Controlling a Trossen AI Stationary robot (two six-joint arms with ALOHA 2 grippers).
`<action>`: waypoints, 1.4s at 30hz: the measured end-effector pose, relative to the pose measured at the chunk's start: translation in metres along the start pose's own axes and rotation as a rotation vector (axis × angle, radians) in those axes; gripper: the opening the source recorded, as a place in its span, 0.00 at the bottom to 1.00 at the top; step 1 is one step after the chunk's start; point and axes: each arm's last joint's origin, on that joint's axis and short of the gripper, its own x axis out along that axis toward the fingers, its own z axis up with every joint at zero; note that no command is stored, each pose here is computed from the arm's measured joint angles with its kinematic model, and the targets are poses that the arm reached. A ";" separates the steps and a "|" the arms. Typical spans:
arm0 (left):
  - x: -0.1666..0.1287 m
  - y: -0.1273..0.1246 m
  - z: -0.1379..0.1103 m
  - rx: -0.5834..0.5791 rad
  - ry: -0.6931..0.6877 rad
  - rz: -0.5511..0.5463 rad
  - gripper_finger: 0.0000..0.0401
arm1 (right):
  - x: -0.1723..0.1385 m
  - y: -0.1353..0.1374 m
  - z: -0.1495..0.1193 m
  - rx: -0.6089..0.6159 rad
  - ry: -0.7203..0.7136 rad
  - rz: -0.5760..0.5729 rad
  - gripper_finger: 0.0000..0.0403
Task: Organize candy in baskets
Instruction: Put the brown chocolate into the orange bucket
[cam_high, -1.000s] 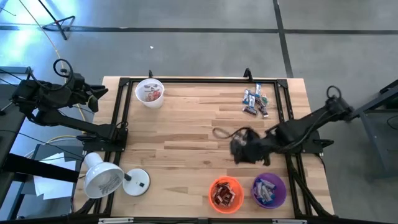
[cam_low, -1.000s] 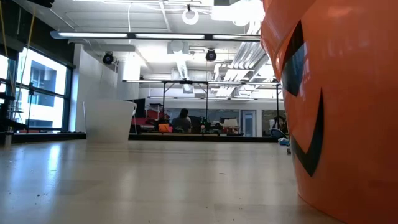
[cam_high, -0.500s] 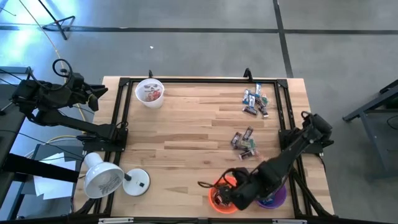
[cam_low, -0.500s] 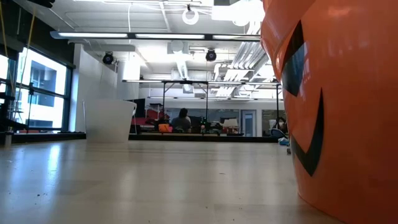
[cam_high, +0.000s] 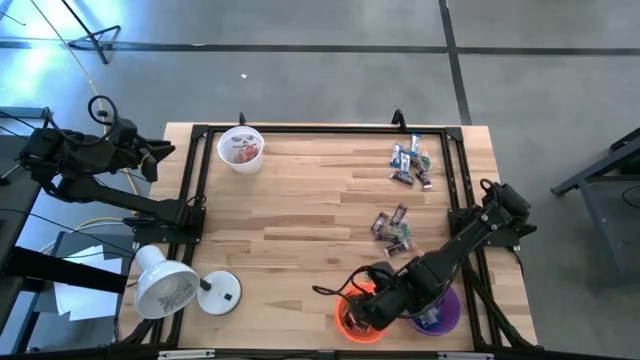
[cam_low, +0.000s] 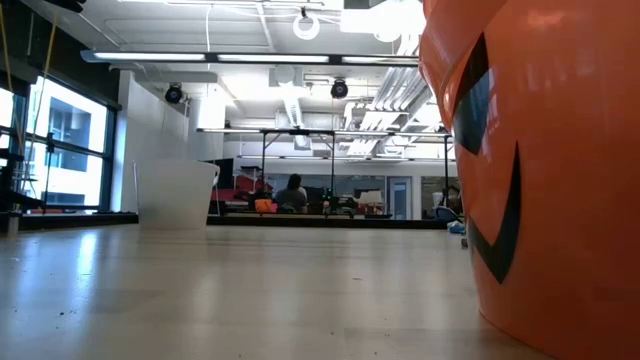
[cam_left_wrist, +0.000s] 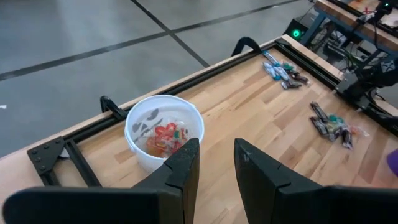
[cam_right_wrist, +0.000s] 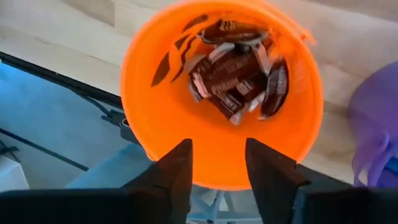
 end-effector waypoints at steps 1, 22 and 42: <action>0.000 0.000 0.000 0.002 0.001 0.001 0.22 | 0.000 0.001 0.002 -0.010 0.000 -0.001 0.35; 0.000 0.002 0.001 0.145 -0.047 0.058 0.22 | -0.019 -0.023 0.105 0.330 -0.572 -0.383 0.37; 0.000 0.002 0.001 0.124 -0.045 0.055 0.22 | 0.009 -0.028 0.148 -1.061 0.192 -0.660 0.37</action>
